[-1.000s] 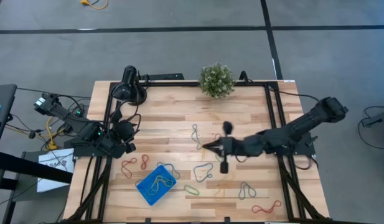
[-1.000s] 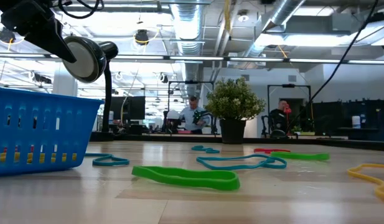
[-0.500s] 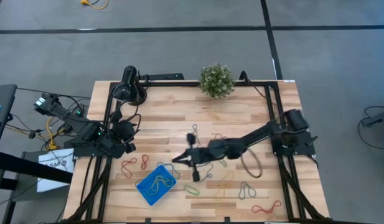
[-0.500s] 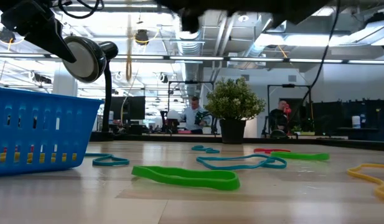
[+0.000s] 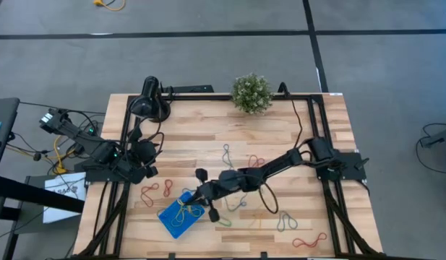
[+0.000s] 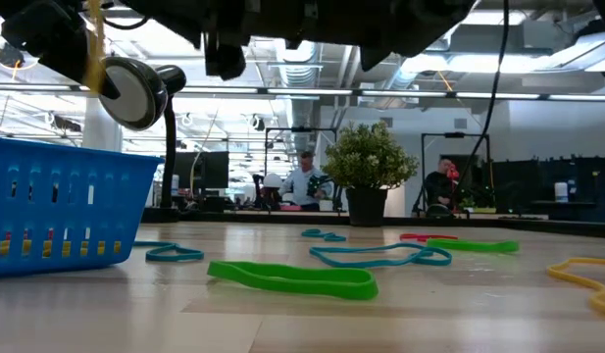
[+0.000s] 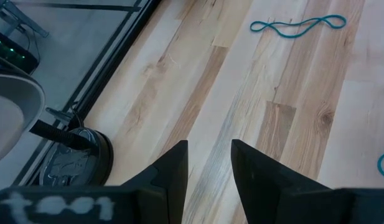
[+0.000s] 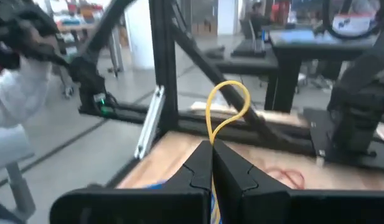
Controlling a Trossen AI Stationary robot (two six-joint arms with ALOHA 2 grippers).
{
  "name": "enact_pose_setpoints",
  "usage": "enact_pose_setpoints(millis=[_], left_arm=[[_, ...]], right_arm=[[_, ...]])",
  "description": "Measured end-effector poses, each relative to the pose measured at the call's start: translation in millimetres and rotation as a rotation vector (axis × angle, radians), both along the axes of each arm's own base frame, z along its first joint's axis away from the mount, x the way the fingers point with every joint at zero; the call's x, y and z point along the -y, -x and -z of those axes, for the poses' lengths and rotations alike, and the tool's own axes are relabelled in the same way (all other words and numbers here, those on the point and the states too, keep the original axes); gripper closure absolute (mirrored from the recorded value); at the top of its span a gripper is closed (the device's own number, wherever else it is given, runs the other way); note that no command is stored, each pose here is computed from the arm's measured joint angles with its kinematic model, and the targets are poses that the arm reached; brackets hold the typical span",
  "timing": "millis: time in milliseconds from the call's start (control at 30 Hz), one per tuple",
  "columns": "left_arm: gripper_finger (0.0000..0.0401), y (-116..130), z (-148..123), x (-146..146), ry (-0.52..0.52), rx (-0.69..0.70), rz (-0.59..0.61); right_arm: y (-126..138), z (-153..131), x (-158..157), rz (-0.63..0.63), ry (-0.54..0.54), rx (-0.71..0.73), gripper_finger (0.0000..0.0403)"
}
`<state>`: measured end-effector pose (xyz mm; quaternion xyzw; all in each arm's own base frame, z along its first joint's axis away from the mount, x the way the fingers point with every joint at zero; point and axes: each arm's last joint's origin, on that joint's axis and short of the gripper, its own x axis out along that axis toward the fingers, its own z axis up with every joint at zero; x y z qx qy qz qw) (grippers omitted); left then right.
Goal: Pick and place rubber bands into bin
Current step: Put the yellow rubber band into the blue basket
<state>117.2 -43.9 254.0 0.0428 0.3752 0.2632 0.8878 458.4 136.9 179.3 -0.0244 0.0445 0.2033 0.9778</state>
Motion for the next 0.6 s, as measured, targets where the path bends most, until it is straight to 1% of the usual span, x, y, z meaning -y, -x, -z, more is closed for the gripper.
enact_pose_setpoints(millis=[100,233,367,467,600], left_arm=[[0.0289,0,0,0,0.001,0.002,0.0],[0.0289,0,0,0,0.002,0.003,0.0],[0.0289,0,0,0,0.002,0.004,-0.001],[0.0289,0,0,0,0.004,0.006,-0.001],[0.0289,-1,0,0,0.009,0.012,-0.004]], right_arm=[[1,10,1,0.034,0.05,-0.089,0.0403],[1,10,1,0.039,0.052,-0.094,0.0403],[3,15,0,0.038,0.067,-0.137,0.04],[3,15,0,0.037,0.066,-0.135,0.0383],[3,18,2,0.046,0.066,-0.172,0.0343]])
